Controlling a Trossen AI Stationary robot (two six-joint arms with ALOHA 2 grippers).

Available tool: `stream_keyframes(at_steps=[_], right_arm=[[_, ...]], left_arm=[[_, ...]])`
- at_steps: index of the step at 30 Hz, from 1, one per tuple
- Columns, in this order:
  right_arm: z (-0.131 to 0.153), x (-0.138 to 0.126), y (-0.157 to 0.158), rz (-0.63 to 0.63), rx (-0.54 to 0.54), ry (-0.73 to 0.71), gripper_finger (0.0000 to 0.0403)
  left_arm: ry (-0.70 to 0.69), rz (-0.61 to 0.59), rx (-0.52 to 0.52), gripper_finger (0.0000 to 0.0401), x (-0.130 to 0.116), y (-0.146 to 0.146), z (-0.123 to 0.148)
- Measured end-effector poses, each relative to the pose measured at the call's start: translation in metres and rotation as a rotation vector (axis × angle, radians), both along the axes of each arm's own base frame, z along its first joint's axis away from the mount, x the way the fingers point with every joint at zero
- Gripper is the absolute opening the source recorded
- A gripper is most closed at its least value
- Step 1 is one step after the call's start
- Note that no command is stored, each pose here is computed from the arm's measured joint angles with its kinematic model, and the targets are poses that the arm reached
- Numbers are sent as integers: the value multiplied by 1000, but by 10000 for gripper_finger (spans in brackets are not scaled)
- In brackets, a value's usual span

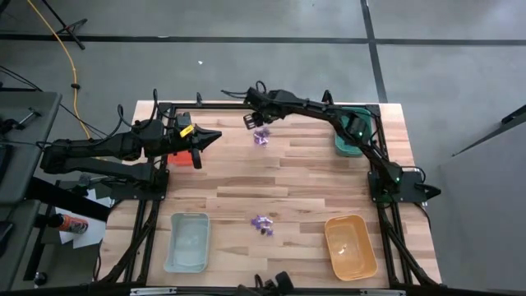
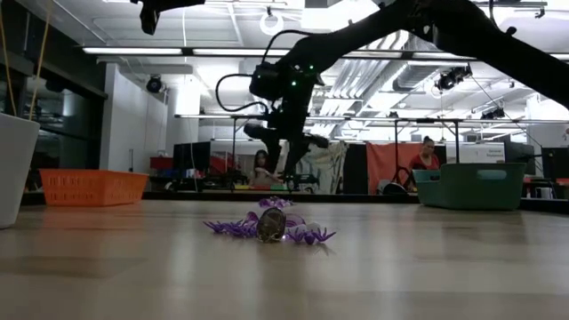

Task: Sort Halloween decoration
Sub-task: Put the black skull toy into the green bin

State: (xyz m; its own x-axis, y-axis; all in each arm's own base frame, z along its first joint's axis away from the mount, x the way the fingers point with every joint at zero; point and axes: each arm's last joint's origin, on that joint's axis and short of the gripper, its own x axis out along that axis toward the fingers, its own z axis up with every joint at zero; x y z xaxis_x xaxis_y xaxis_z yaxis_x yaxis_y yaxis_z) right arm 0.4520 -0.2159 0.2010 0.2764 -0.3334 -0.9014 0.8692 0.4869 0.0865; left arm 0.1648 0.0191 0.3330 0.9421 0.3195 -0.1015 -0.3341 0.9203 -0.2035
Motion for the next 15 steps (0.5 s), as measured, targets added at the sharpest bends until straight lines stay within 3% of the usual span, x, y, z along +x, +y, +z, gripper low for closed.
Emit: stream_keyframes(at_steps=[3, 8, 15], right_arm=[[-2, -3, -6, 143, 50, 7, 113], [-6, -7, -15, 343, 68, 13, 13], [-4, -11, -18, 507, 65, 31, 3]], left_arm=[[0, 0, 0, 1, 0, 0, 0], [0, 0, 0, 1, 0, 0, 0], [0, 22, 2, 1, 0, 1, 0]])
